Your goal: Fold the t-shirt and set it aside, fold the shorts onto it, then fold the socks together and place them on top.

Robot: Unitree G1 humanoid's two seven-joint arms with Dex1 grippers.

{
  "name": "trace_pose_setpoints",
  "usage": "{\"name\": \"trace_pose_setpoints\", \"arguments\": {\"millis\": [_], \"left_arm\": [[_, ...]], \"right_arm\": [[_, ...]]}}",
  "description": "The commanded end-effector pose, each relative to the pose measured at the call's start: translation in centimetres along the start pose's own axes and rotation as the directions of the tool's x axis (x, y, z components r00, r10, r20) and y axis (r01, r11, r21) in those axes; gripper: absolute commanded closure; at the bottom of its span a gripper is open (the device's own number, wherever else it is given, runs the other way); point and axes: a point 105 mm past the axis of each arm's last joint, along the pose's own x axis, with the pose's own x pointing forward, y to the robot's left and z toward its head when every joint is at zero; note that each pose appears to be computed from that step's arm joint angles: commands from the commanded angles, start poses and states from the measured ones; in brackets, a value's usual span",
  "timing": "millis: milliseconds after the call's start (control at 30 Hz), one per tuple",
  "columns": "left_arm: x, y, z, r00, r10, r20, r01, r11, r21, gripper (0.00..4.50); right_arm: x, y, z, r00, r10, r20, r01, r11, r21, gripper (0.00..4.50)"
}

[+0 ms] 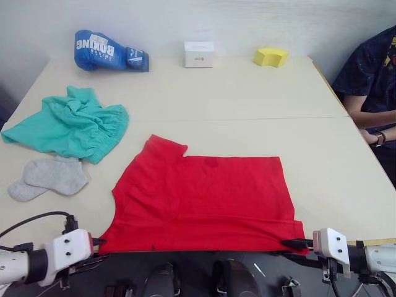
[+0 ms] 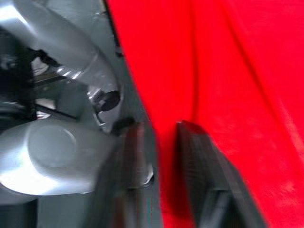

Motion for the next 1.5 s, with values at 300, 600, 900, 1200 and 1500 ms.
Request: {"name": "trace_pose_setpoints", "arguments": {"millis": [300, 600, 900, 1200, 1500], "left_arm": [[-5.8, 2.3, 4.4, 0.957, -0.098, 0.273, 0.195, 0.914, -0.356, 0.00], [-3.4, 9.9, 5.0, 0.958, 0.114, 0.265, -0.035, 0.958, -0.285, 0.00], [3.6, 15.8, 8.0, 0.949, 0.155, 0.274, -0.050, 0.934, -0.354, 0.00], [8.9, 19.4, 11.1, 0.954, 0.159, 0.254, -0.048, 0.918, -0.394, 0.00], [9.3, 21.3, 11.5, 0.931, 0.239, 0.276, -0.094, 0.888, -0.450, 0.00]], "right_arm": [[-3.8, -6.0, 4.8, 0.967, -0.224, 0.117, 0.224, 0.974, 0.017, 0.04], [-3.7, -10.8, 7.6, 0.921, -0.335, 0.197, 0.347, 0.938, -0.025, 0.04], [-2.2, -17.8, 7.1, 0.926, -0.344, 0.153, 0.321, 0.934, 0.155, 0.04], [-0.3, -23.4, 5.5, 0.931, -0.365, 0.014, 0.350, 0.903, 0.251, 0.04], [1.9, -24.6, 4.7, 0.921, -0.384, -0.068, 0.387, 0.880, 0.276, 0.04]]}}
